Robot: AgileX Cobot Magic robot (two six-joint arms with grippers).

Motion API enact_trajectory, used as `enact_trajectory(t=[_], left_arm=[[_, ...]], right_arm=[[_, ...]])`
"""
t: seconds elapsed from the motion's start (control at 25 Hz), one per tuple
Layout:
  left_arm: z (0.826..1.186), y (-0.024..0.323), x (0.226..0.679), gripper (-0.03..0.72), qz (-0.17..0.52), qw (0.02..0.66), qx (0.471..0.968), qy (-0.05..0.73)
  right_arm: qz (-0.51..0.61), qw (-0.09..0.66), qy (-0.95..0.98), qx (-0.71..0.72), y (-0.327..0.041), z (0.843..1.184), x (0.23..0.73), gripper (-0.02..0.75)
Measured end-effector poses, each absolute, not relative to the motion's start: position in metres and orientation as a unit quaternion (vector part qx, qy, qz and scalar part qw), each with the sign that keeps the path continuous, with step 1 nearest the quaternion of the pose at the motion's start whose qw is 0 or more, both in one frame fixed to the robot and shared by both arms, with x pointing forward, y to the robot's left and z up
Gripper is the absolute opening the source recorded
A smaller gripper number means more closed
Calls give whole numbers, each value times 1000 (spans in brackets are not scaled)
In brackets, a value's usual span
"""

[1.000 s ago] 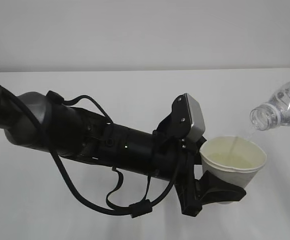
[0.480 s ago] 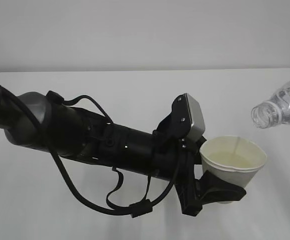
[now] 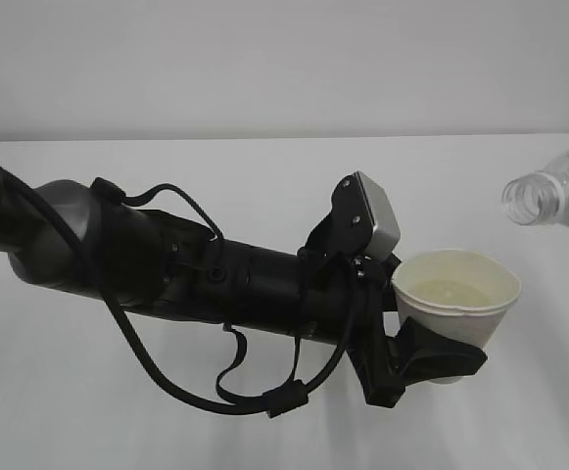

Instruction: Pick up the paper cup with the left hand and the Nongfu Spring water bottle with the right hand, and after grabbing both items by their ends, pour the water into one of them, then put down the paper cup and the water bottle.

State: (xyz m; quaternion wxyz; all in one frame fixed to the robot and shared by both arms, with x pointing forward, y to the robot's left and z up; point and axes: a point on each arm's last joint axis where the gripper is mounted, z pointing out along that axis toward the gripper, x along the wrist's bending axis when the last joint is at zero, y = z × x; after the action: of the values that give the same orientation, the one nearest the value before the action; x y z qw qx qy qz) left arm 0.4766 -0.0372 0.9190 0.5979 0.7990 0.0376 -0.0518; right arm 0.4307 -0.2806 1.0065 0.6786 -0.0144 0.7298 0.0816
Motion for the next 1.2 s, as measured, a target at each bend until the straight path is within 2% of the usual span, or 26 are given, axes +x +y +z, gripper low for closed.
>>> enact_trajectory(t=[1.2], left_arm=[[922, -38, 481, 471, -49, 610, 788, 68]], right_arm=[[327, 629, 663, 241, -281, 1013, 431, 419]])
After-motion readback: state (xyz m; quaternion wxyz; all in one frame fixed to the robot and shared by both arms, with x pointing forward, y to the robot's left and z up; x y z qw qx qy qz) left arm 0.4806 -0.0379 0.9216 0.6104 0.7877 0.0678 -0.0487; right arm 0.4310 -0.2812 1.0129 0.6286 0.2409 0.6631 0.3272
